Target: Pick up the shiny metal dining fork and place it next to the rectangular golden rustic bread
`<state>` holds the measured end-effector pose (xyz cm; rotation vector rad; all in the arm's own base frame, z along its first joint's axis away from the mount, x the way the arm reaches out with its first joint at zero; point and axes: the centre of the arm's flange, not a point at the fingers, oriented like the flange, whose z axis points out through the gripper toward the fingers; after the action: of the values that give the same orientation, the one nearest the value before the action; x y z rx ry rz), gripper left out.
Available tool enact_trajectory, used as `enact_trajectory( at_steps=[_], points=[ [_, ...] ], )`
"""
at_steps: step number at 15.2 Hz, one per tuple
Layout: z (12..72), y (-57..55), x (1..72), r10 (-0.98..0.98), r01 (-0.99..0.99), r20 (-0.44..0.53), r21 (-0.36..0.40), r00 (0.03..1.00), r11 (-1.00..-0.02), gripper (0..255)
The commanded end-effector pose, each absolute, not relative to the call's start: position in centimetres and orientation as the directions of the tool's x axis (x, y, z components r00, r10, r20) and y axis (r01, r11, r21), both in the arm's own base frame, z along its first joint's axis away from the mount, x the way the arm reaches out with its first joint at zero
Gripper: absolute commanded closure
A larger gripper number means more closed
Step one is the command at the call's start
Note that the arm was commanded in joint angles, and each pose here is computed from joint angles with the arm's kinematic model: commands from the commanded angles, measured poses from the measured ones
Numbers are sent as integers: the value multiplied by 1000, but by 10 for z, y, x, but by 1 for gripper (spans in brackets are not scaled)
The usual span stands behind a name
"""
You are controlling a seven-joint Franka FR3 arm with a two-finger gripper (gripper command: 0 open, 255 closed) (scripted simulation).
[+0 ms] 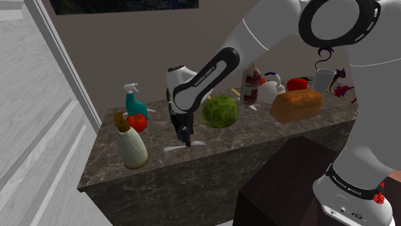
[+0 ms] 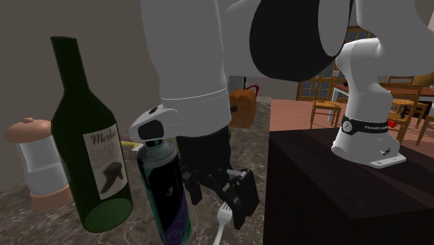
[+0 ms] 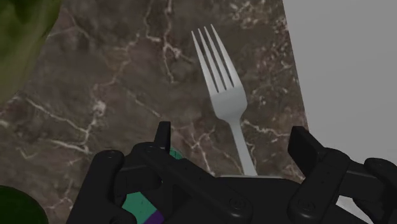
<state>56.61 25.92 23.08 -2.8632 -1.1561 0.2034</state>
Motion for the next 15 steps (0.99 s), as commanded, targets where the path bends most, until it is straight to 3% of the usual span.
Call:
enact_trajectory(
  at_steps=[1, 11, 12, 15],
  points=[
    [214, 259, 562, 694, 687, -116, -98, 710, -720, 0],
    [200, 259, 560, 694, 687, -116, -98, 710, -720, 0],
    [203, 257, 557, 694, 687, -116, -98, 710, -720, 255],
    [191, 244, 563, 694, 687, -115, -99, 710, -719, 255]
  ],
)
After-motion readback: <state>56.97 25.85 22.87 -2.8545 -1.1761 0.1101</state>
